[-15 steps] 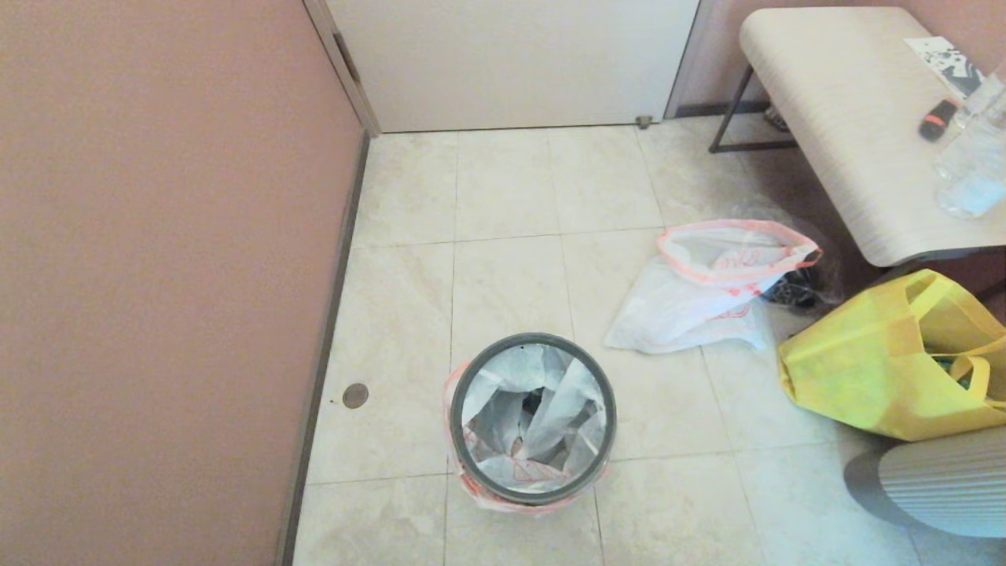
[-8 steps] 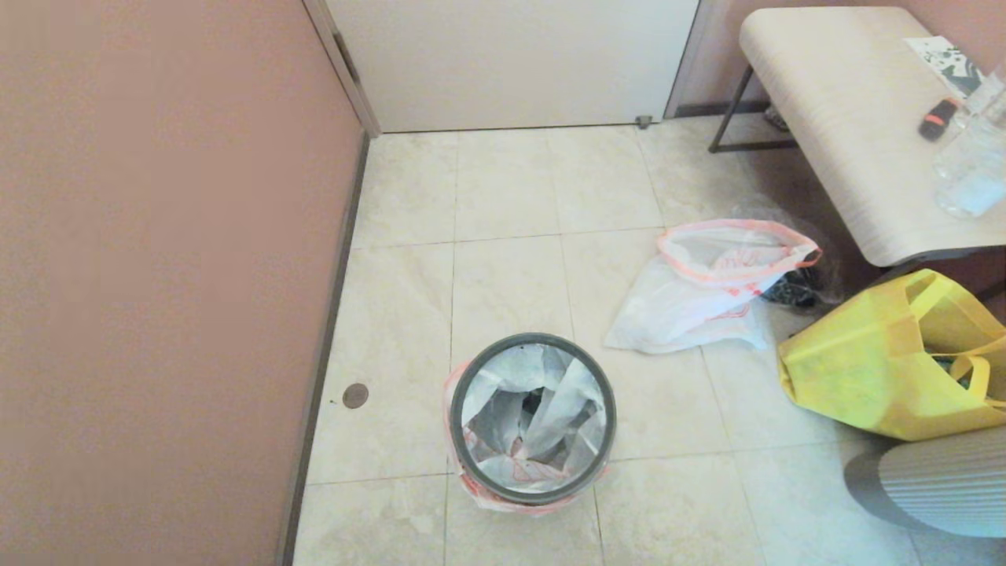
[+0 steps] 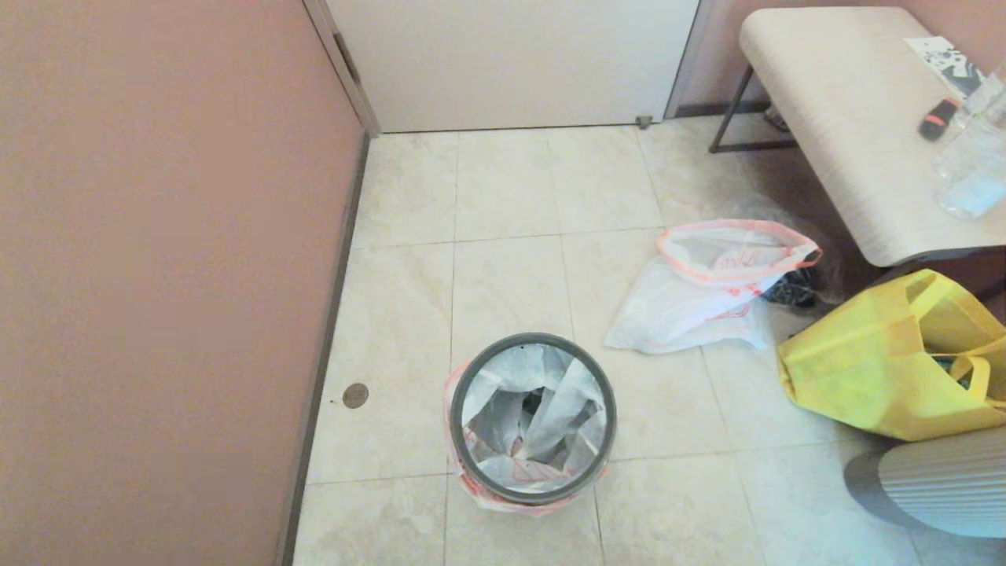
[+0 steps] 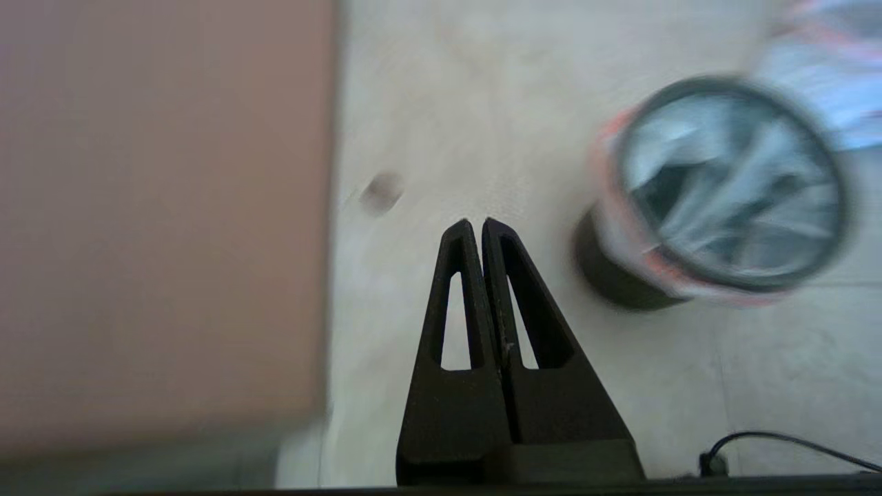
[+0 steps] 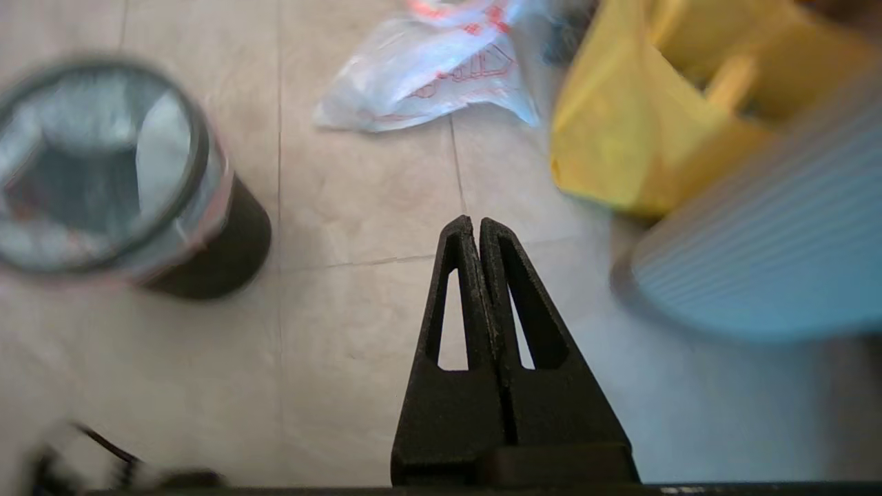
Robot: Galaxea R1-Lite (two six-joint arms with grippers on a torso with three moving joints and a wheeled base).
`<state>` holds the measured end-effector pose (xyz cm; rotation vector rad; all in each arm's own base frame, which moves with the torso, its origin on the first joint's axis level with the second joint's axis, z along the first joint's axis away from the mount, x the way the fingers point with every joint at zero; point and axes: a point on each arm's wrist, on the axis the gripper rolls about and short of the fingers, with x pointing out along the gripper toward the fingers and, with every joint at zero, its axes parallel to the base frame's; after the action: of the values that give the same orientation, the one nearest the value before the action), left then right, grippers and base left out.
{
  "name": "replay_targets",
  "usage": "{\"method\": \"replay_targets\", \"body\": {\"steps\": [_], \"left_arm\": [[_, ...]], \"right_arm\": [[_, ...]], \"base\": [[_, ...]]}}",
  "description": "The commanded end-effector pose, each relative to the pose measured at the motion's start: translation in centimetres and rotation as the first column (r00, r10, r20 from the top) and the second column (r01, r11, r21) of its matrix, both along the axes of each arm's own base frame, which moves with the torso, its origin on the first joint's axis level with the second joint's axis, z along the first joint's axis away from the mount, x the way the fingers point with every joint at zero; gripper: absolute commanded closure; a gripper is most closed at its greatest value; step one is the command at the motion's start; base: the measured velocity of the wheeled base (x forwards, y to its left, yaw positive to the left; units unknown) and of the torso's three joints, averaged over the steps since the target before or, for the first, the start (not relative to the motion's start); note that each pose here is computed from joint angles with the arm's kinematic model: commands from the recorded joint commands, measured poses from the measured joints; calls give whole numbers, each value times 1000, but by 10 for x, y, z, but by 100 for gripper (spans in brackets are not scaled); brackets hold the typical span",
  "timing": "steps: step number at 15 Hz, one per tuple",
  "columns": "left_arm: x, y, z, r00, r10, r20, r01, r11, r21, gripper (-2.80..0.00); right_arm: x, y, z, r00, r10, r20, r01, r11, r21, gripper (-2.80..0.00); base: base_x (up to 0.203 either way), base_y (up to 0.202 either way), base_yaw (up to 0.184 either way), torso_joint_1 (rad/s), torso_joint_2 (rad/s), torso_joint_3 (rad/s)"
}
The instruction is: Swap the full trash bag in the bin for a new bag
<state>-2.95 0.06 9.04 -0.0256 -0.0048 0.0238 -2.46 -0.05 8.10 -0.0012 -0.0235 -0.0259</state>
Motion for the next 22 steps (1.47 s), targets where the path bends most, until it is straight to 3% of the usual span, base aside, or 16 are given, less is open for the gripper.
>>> {"method": "replay_targets", "body": {"steps": [1,4,9,22], "left_arm": [[4,-1,-8,999,-47,5,47,999,10,0],[5,-2,-10,997,-71,2,71,997,14,0],[8,-1,-16,999,-41,1,41,994,100,0],[7,-1,-16,999,-42,5,42,997,72,0]], "right_arm": [[3,1,-7,999,24,-22,-26,996,-90,0],[3,1,-6,999,32,-14,-32,998,-49,0],[3,1,-6,1000,28,-12,-28,999,-36,0],[3,1,-6,1000,28,-12,-29,999,-34,0]], "base": [[0,0,0,0,0,0],[0,0,0,0,0,0],[0,0,0,0,0,0],[0,0,0,0,0,0]]}}
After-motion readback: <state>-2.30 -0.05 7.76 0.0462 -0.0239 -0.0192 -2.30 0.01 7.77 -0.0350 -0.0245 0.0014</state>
